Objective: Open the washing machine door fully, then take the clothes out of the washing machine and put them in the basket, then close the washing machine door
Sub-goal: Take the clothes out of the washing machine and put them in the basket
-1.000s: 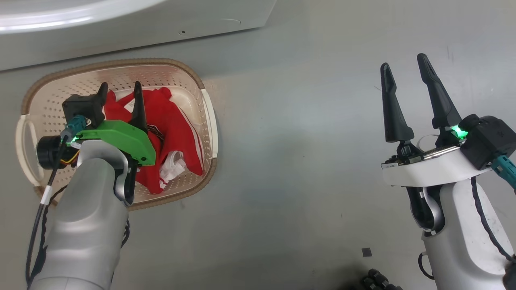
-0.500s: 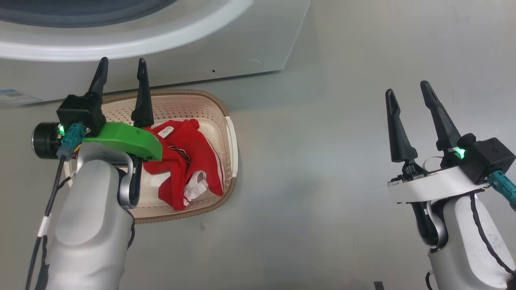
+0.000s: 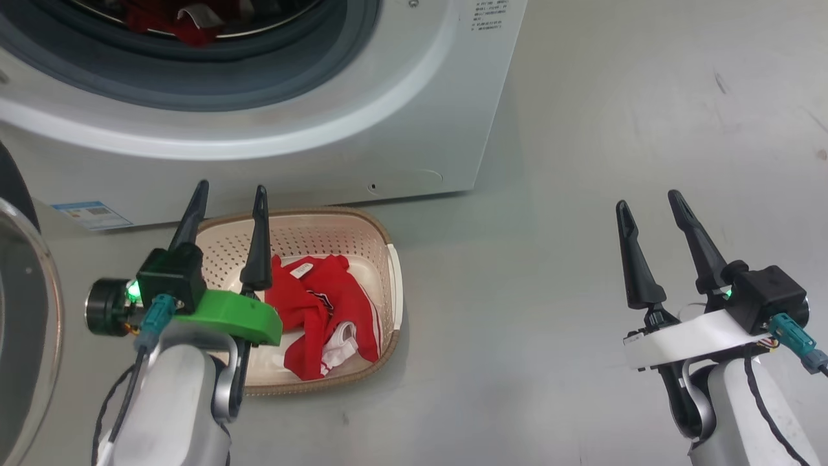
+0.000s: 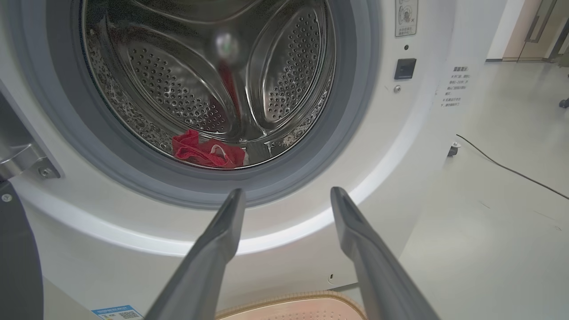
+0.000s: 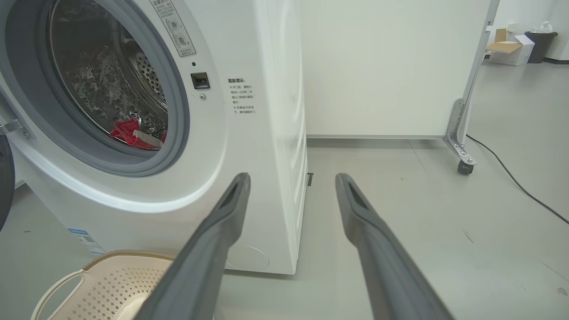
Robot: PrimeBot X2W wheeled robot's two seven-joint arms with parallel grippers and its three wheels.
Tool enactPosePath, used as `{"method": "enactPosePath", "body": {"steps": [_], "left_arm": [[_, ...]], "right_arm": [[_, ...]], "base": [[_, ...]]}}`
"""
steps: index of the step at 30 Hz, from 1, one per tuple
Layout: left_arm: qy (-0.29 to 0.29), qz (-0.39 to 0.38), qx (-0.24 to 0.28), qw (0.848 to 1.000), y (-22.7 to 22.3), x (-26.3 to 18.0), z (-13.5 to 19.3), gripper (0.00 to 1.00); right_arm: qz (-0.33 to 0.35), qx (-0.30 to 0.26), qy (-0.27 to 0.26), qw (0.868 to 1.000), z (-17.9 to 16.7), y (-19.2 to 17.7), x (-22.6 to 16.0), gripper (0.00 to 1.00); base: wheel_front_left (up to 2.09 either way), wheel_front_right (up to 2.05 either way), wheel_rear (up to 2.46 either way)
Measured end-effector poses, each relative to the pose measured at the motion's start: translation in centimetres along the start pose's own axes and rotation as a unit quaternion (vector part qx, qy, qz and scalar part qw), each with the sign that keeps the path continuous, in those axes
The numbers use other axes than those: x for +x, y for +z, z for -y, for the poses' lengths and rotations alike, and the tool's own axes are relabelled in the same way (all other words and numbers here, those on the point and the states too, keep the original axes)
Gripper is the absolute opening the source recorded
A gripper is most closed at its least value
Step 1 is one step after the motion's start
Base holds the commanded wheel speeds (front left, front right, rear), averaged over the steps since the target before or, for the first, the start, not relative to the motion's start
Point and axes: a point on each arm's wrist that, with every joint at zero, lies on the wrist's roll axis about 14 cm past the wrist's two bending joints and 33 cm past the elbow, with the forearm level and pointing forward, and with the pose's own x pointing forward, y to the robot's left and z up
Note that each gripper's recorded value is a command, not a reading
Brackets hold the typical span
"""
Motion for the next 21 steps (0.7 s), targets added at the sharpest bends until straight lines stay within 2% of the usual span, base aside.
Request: {"method": "enactPosePath", "body": {"steps": [10, 21], "left_arm": [[0.02, 0.004, 0.004, 1.0, 1.0, -5.7, -0.2, 1.0], [0.035, 0.021, 0.004, 0.999, 2.1, -10.0, -0.4, 1.0]], "right_arm": [[0.006, -0.002, 0.0, 1.0, -0.8, 1.1, -3.3, 1.0], [0.013, -0.001, 0.012, 1.0, -2.3, 1.7, -5.8, 1.0]], "base": [[0.0, 0.0, 0.0], [0.0, 0.0, 0.0]]}}
